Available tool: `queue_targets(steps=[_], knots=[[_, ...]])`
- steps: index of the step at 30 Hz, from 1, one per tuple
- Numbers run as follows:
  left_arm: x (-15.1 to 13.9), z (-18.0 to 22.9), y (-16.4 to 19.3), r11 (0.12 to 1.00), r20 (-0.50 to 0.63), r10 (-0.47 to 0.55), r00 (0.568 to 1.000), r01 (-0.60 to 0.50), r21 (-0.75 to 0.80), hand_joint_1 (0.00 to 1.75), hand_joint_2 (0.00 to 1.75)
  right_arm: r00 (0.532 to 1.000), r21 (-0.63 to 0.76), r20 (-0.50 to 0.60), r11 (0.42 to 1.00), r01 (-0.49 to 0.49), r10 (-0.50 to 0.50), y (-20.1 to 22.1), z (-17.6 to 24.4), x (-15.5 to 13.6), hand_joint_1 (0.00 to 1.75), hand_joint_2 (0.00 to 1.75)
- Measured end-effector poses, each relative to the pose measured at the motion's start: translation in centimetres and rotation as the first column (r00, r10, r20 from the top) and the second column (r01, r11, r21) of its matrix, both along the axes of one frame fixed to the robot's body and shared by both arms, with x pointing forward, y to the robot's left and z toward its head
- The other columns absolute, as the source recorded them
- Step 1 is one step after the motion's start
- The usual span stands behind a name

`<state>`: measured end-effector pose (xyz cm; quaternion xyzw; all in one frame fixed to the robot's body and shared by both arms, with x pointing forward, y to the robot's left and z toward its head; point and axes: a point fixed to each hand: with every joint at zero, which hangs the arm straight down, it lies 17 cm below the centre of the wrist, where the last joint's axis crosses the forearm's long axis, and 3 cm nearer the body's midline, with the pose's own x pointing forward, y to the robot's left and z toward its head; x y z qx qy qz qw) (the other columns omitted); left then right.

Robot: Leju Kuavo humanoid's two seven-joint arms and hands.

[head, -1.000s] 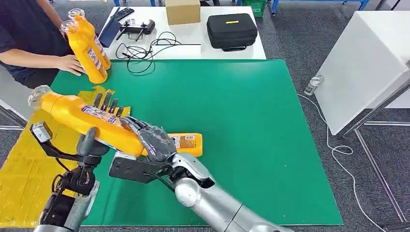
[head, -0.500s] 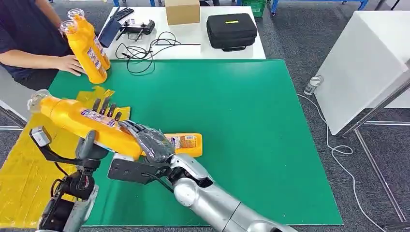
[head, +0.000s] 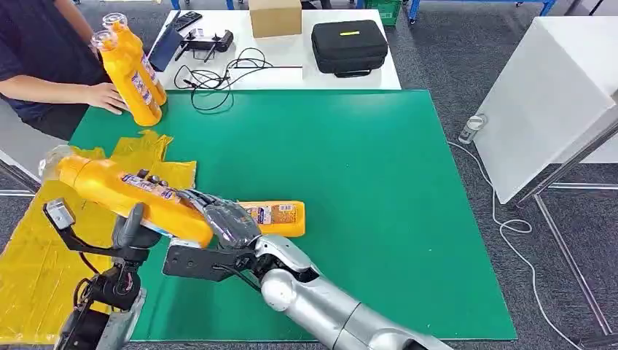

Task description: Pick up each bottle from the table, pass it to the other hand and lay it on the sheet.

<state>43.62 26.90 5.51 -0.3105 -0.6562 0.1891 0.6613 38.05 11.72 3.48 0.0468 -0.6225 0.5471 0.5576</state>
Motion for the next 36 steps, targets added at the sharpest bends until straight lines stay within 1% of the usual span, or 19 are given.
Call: queue_targets(steps=[2,3,4,6,7,9,10,11,12,14,16,17,18,21,22,25,28,32,36], knots=[[0.0,-0.1,0.0,1.0,-0.003,0.003,1.0,-0.003,0.007,1.75,1.75,1.0,-0.002,0.004,1.0,0.005,-0.005,-0.2,-0.1,0.2,1.75,1.75],[0.1,-0.1,0.1,1.0,-0.001,0.005,1.0,-0.005,0.012,1.75,1.75,1.0,-0.004,0.007,1.0,0.01,-0.01,-0.3,-0.1,0.2,0.35,1.75],[0.2,0.1,0.3,1.0,0.006,0.016,1.0,-0.016,0.027,1.75,1.75,1.0,-0.005,0.016,1.0,0.017,-0.017,-0.4,-0.1,0.4,0.0,0.0],[1.2,0.6,1.3,0.989,0.046,0.07,0.997,-0.075,0.13,1.75,1.75,0.999,-0.021,0.04,0.999,0.03,-0.029,-0.9,-0.3,0.8,0.0,0.0],[1.8,0.9,2.0,0.968,0.079,0.103,0.992,-0.118,0.223,1.75,1.75,0.998,-0.027,0.048,0.999,0.041,-0.04,-1.1,-0.3,1.1,0.0,0.0],[3.7,1.7,5.3,0.829,0.18,0.225,0.958,-0.285,0.481,1.75,1.75,0.996,-0.034,0.072,0.998,0.059,-0.056,-1.7,0.0,1.8,0.0,0.0],[4.4,2.5,7.4,0.695,0.257,0.279,0.925,-0.379,0.612,1.75,1.75,0.995,-0.034,0.077,0.997,0.064,-0.061,-1.8,0.1,1.8,0.0,0.0],[5.1,3.8,9.4,0.52,0.349,0.312,0.884,-0.466,0.716,1.75,1.75,0.994,-0.032,0.087,0.997,0.076,-0.073,-2.1,0.4,2.1,0.0,0.0],[5.6,4.7,10.8,0.395,0.407,0.321,0.855,-0.511,0.764,1.75,1.75,0.992,-0.028,0.097,0.996,0.087,-0.084,-2.4,0.8,2.5,0.0,0.0],[6.1,5.8,14.2,0.157,0.484,0.32,0.814,-0.55,0.821,1.75,1.75,0.985,-0.016,0.125,0.993,0.119,-0.116,-3.4,1.9,3.6,0.0,0.0],[5.7,5.9,16.9,-0.031,0.529,0.312,0.789,-0.548,0.836,1.75,1.75,0.98,0.006,0.141,0.99,0.143,-0.142,-4.5,2.6,4.1,0.0,0.0],[5.2,5.9,18.1,-0.128,0.549,0.296,0.782,-0.537,0.834,1.75,1.75,0.976,0.024,0.147,0.987,0.156,-0.158,-5.2,3.1,4.4,0.0,0.0],[4.8,5.4,19.0,-0.23,0.551,0.261,0.793,-0.503,0.833,1.75,1.75,0.974,0.036,0.148,0.985,0.169,-0.173,-6.1,3.3,4.6,0.0,0.0],[4.0,4.5,19.5,-0.475,0.528,0.085,0.845,-0.432,0.767,1.75,1.75,0.966,0.069,0.148,0.977,0.203,-0.211,-7.9,3.9,5.2,0.0,0.0],[3.8,4.3,19.8,-0.517,0.515,0.059,0.855,-0.415,0.748,1.75,1.75,0.963,0.081,0.152,0.974,0.211,-0.221,-8.3,4.3,5.4,0.0,0.0],[3.0,3.9,21.8,-0.552,0.504,0.103,0.858,-0.372,0.746,1.75,1.75,0.959,0.099,0.159,0.97,0.221,-0.234,-9.0,4.9,5.6,0.0,0.0],[2.4,3.3,22.9,-0.642,0.468,0.071,0.881,-0.319,0.697,1.75,1.75,0.957,0.107,0.165,0.969,0.223,-0.238,-9.5,5.3,5.8,0.0,0.0],[1.1,2.2,25.0,-0.676,0.44,0.132,0.888,-0.244,0.696,1.75,1.75,0.956,0.112,0.17,0.968,0.223,-0.24,-9.9,5.7,6.0,0.0,0.0],[-0.1,0.4,26.1,-0.676,0.398,0.204,0.894,-0.166,0.718,1.75,1.75,0.957,0.117,0.173,0.969,0.215,-0.234,-10.0,5.9,6.0,0.0,0.0]])
